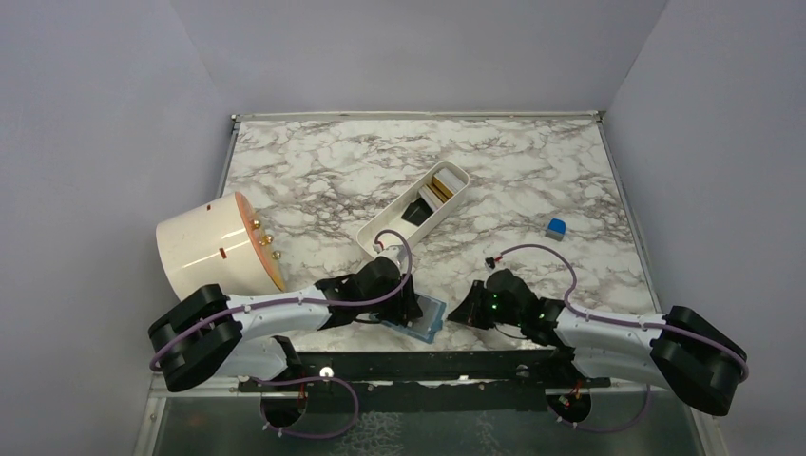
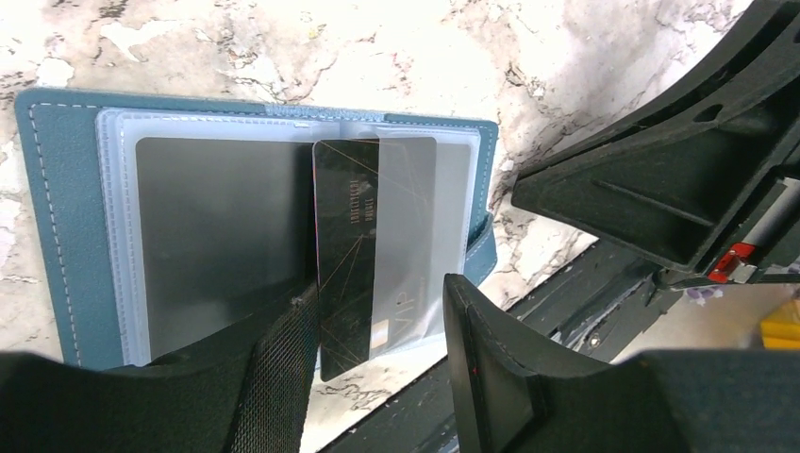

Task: Put the credit cards into the card holder
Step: Insert the credit card into the card holder.

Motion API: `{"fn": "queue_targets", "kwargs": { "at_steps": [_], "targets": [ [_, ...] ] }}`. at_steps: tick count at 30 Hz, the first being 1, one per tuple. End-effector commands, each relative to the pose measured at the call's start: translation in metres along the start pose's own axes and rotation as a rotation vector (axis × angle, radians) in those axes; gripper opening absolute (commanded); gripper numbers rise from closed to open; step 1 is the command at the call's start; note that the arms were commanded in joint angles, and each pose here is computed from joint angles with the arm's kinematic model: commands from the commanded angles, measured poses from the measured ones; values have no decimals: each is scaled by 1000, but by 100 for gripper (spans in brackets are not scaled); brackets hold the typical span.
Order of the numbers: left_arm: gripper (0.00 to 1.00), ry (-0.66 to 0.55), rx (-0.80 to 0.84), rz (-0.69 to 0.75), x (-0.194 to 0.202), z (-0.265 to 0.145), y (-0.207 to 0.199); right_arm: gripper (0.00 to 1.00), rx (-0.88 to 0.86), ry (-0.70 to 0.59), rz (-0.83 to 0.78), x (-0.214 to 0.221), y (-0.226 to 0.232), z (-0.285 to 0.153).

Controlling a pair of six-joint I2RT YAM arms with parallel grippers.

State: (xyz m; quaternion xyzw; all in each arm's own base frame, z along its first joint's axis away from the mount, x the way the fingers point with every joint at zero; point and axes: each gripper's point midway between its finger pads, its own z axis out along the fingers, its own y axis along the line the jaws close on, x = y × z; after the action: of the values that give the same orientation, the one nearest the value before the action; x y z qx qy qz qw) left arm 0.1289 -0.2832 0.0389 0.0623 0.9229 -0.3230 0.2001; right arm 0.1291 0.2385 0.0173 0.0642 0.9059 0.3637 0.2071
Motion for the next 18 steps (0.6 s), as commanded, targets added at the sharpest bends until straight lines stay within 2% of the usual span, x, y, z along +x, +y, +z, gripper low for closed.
{"fn": "queue_targets", "kwargs": {
  "at_steps": [1,11,18],
  "targets": [
    [52,-34,-41,41,-11,-3,1,10,-5,-56,-24,-15,10,2],
    [55,-106,-87,92,-31,-11,1,10,-58,-56,2,-16,23,5],
    [58,-95,-93,108,-31,-10,2,16,-81,-57,22,-17,30,7]
  ]
}}
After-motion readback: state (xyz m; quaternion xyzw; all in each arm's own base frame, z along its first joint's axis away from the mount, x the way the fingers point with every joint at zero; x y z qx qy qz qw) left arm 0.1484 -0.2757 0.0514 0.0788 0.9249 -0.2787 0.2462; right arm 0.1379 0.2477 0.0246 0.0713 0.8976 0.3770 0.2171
